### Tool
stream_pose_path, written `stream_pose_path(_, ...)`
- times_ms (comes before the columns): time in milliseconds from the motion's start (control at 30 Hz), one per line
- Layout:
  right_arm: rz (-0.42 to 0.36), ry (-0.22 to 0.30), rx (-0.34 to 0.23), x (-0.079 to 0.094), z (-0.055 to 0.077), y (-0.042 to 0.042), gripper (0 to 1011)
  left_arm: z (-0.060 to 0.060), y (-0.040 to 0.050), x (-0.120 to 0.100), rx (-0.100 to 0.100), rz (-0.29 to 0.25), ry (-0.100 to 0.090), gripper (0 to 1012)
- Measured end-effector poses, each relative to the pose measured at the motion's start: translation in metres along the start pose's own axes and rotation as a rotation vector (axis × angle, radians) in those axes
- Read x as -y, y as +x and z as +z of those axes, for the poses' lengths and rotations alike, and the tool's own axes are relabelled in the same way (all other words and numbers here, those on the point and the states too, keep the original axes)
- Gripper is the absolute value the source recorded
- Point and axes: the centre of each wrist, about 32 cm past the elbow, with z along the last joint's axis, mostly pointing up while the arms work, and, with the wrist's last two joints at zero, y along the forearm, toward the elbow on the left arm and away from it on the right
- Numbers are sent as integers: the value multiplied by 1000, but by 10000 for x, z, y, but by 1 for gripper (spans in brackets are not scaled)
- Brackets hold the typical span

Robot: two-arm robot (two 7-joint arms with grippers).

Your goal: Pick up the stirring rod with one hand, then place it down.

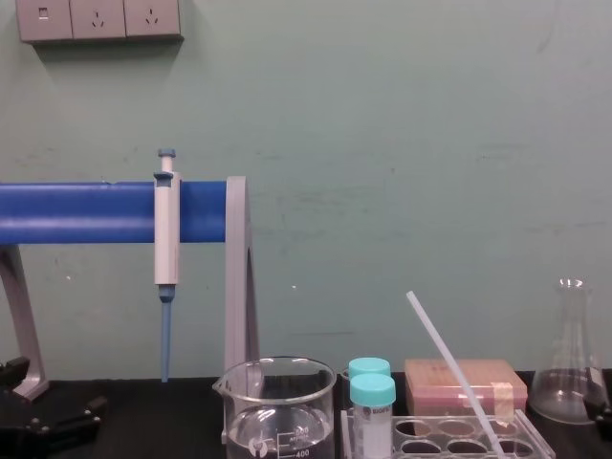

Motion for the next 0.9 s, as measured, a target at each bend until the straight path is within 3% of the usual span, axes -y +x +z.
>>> stream_pose_path(900,0,0,0,0,0,0,1003,0,0,0,0,0,0,1000)
